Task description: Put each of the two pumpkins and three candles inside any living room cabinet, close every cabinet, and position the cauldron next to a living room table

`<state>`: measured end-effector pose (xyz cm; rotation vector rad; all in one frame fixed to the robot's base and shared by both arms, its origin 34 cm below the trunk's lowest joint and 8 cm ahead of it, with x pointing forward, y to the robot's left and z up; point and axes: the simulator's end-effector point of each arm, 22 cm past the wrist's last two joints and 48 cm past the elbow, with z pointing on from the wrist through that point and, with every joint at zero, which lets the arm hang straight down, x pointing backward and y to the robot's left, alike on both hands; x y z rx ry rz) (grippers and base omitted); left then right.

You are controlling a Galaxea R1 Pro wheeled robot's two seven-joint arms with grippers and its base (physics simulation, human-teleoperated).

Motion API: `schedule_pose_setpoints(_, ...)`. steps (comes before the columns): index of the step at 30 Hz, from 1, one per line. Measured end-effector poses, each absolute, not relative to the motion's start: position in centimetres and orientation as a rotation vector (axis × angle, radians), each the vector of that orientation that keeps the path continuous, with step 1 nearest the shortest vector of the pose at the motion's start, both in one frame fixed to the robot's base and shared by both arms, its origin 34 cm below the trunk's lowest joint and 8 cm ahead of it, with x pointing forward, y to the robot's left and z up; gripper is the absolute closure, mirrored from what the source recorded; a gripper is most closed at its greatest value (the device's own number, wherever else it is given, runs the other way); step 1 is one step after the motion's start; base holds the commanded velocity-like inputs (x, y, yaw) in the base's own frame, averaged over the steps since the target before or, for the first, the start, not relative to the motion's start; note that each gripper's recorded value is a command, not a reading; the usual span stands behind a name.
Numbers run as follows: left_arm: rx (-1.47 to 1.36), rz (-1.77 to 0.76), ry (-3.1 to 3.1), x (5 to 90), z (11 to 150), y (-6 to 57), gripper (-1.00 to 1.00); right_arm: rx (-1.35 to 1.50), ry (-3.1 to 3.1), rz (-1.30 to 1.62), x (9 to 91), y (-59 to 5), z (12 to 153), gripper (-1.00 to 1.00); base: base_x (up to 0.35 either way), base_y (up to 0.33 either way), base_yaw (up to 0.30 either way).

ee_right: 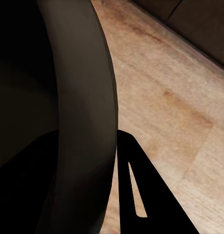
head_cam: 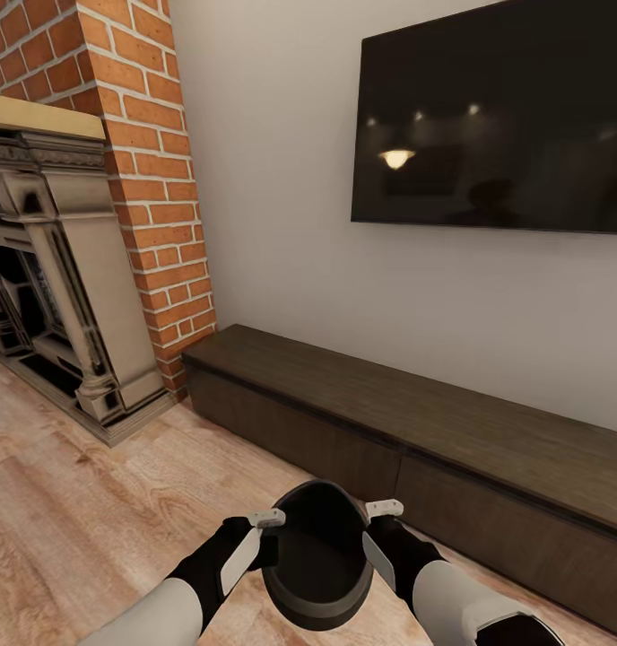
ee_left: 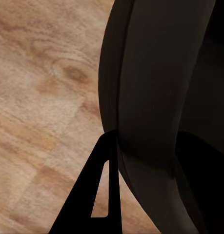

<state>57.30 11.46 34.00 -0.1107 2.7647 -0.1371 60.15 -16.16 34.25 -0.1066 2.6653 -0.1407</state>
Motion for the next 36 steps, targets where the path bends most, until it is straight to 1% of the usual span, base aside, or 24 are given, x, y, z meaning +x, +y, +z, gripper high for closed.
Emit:
schedule_pose_setpoints(6,-0.106,-0.137,2.765,57.3,34.0,11.5,1.00,-0.104,2.665,-0.141,60.1,-16.1,34.2,1.00,0.000,0.000,0.117)
schedule_pose_setpoints(36,-0.119,-0.140,2.760,57.4,34.1,11.4,1.00,-0.115,2.661,-0.150,60.4,-16.2,34.5,1.00,0.000,0.000,0.270)
